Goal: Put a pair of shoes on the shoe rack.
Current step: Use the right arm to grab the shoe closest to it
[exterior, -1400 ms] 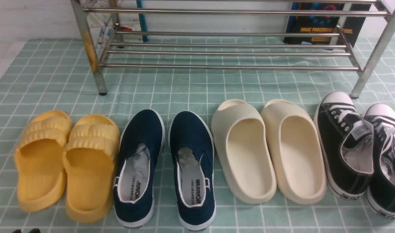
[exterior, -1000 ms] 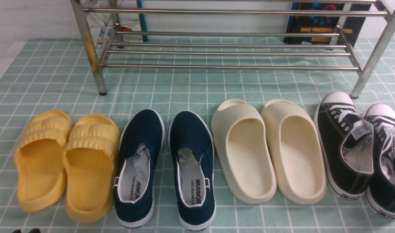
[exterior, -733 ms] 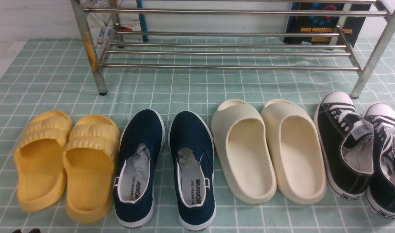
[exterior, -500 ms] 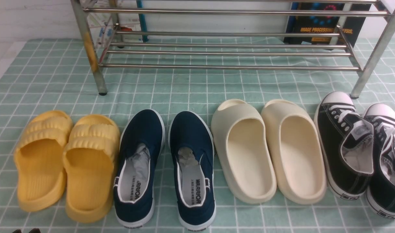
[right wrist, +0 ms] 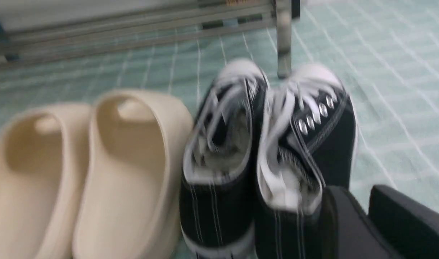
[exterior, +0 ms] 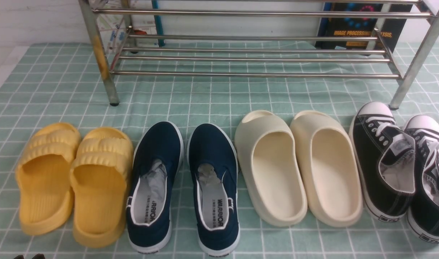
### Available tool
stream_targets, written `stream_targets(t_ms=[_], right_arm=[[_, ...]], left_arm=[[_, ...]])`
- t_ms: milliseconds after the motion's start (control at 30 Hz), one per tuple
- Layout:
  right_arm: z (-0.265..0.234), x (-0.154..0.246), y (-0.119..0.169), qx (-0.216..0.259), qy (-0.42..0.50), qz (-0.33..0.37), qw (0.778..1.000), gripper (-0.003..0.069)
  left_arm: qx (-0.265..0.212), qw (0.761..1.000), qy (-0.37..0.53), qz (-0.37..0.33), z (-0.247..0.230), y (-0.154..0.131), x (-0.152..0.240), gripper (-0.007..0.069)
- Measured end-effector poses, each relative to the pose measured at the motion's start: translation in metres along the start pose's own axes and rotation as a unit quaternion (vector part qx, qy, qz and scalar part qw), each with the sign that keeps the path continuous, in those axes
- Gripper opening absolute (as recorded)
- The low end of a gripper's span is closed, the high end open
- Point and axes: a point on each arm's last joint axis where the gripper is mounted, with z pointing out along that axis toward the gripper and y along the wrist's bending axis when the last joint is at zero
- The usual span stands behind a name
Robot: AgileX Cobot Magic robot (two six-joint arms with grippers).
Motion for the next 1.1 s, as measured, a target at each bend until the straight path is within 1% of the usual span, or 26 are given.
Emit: stream_targets(t_ms=[33, 67, 100, 133, 167, 200, 233, 267, 300, 433, 533, 633, 667, 700, 733, 800, 867, 933, 1000, 1033, 1100], right_arm=[[0.000, -0.007, 0.002, -0.011, -0.041, 0.000, 0.999, 0.0153], [0.000, -0.007, 0.002, -0.011, -0.041, 0.000, 0.999, 0.0153], [-0.001, -0.015, 0.004, -0.022, -0.084, -0.001, 0.996, 0.0155], [-0.005, -0.028, 0.007, -0.040, -0.154, -0.003, 0.987, 0.0158], [-0.008, -0.035, 0.009, -0.052, -0.196, -0.005, 0.979, 0.0160], [-0.008, -0.036, 0.010, -0.054, -0.205, -0.004, 0.977, 0.0160], [-0.011, -0.042, 0.011, -0.063, -0.237, -0.006, 0.969, 0.0161], [-0.016, -0.049, 0.014, -0.076, -0.285, -0.007, 0.956, 0.0163], [-0.022, -0.057, 0.016, -0.091, -0.338, -0.009, 0.937, 0.0163], [-0.043, -0.074, 0.021, -0.127, -0.467, -0.010, 0.875, 0.0167], [-0.047, -0.077, 0.022, -0.140, -0.487, 0.003, 0.862, 0.0172], [-0.050, -0.088, 0.024, -0.143, -0.486, 0.011, 0.862, 0.0176], [-0.052, -0.100, 0.026, -0.139, -0.479, 0.009, 0.867, 0.0179], [-0.051, -0.112, 0.028, -0.128, -0.462, 0.002, 0.878, 0.0181], [-0.051, -0.115, 0.028, -0.128, -0.464, 0.002, 0.876, 0.0181], [-0.039, -0.148, 0.034, -0.097, -0.404, -0.022, 0.910, 0.0184], [-0.027, -0.164, 0.036, -0.079, -0.359, -0.038, 0.929, 0.0184], [-0.003, -0.176, 0.038, -0.060, -0.291, -0.052, 0.953, 0.0187], [0.026, -0.178, 0.039, -0.047, -0.227, -0.058, 0.971, 0.0190], [0.028, -0.179, 0.039, -0.046, -0.223, -0.059, 0.972, 0.0191], [0.060, -0.176, 0.039, -0.043, -0.190, -0.060, 0.979, 0.0197]], left_arm=[[0.000, 1.000, 0.000, 0.000, 0.000, 0.000, 0.000, 0.0238], [0.000, 1.000, 0.000, 0.000, 0.000, 0.000, 0.000, 0.0238], [0.000, 1.000, 0.000, 0.000, 0.000, 0.000, 0.000, 0.0238], [0.000, 1.000, 0.000, 0.000, 0.000, 0.000, 0.000, 0.0238], [0.000, 1.000, 0.000, 0.000, 0.000, 0.000, 0.000, 0.0238], [0.000, 1.000, 0.000, 0.000, 0.000, 0.000, 0.000, 0.0238], [0.000, 1.000, 0.000, 0.000, 0.000, 0.000, 0.000, 0.0238], [0.000, 1.000, 0.000, 0.000, 0.000, 0.000, 0.000, 0.0238], [0.000, 1.000, 0.000, 0.000, 0.000, 0.000, 0.000, 0.0238], [0.000, 1.000, 0.000, 0.000, 0.000, 0.000, 0.000, 0.0238], [0.000, 1.000, 0.000, 0.000, 0.000, 0.000, 0.000, 0.0238], [0.000, 1.000, 0.000, 0.000, 0.000, 0.000, 0.000, 0.0238], [0.000, 1.000, 0.000, 0.000, 0.000, 0.000, 0.000, 0.0238], [0.000, 1.000, 0.000, 0.000, 0.000, 0.000, 0.000, 0.0238], [0.000, 1.000, 0.000, 0.000, 0.000, 0.000, 0.000, 0.0238], [0.000, 1.000, 0.000, 0.000, 0.000, 0.000, 0.000, 0.0238], [0.000, 1.000, 0.000, 0.000, 0.000, 0.000, 0.000, 0.0238], [0.000, 1.000, 0.000, 0.000, 0.000, 0.000, 0.000, 0.0238], [0.000, 1.000, 0.000, 0.000, 0.000, 0.000, 0.000, 0.0238], [0.000, 1.000, 0.000, 0.000, 0.000, 0.000, 0.000, 0.0238], [0.000, 1.000, 0.000, 0.000, 0.000, 0.000, 0.000, 0.0238]])
